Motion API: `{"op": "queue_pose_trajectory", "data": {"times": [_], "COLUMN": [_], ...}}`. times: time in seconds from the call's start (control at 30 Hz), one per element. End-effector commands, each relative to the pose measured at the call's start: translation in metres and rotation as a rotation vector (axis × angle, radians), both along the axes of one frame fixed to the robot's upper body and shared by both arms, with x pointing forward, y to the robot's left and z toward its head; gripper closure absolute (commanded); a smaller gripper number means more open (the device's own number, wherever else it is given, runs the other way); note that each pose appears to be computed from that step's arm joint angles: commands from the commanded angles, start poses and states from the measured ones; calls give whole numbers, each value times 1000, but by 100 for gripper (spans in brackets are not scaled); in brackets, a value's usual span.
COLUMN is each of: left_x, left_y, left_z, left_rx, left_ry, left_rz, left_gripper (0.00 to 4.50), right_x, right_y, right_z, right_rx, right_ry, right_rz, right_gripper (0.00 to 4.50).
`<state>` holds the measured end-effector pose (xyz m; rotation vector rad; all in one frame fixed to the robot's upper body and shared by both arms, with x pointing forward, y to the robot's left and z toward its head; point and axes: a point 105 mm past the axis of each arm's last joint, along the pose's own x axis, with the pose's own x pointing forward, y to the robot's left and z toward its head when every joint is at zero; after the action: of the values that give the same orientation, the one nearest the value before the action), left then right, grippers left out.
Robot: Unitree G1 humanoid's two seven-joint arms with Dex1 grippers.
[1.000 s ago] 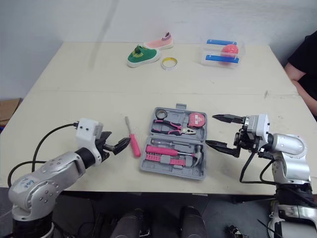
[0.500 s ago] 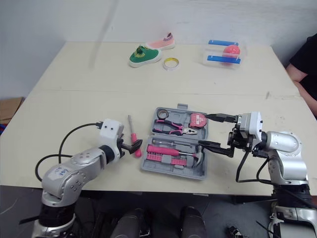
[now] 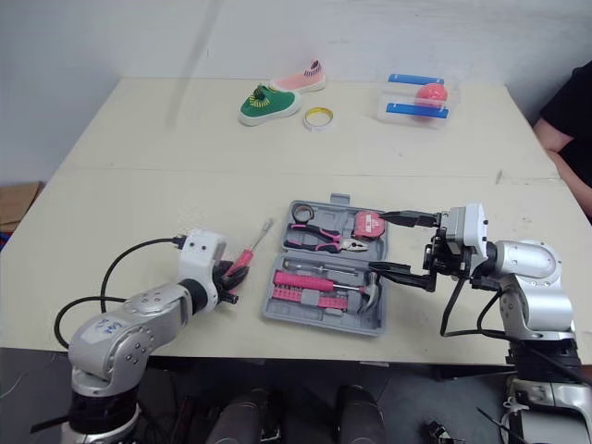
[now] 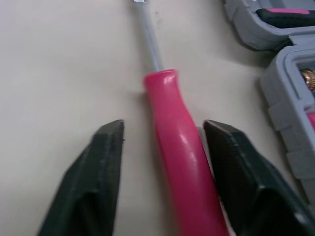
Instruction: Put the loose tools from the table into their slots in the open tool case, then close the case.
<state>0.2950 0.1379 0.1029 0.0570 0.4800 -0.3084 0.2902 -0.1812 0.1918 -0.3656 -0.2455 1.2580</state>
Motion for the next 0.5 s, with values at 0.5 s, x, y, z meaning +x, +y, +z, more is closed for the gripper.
{"op": "queue_pose_trajectory", "data": {"times": [0.5], "left_x": [-1], "left_y": [27], "left_z": [69], "left_rx": [102], "left_ry": [-439], "left_rz": [-331], "left_gripper": [394], "right_x": [-16], "right_y": [-4], "right_z": [13], "right_rx": [-9], "right_ry": [-82], "right_rz": [26], "right_gripper": [0]}}
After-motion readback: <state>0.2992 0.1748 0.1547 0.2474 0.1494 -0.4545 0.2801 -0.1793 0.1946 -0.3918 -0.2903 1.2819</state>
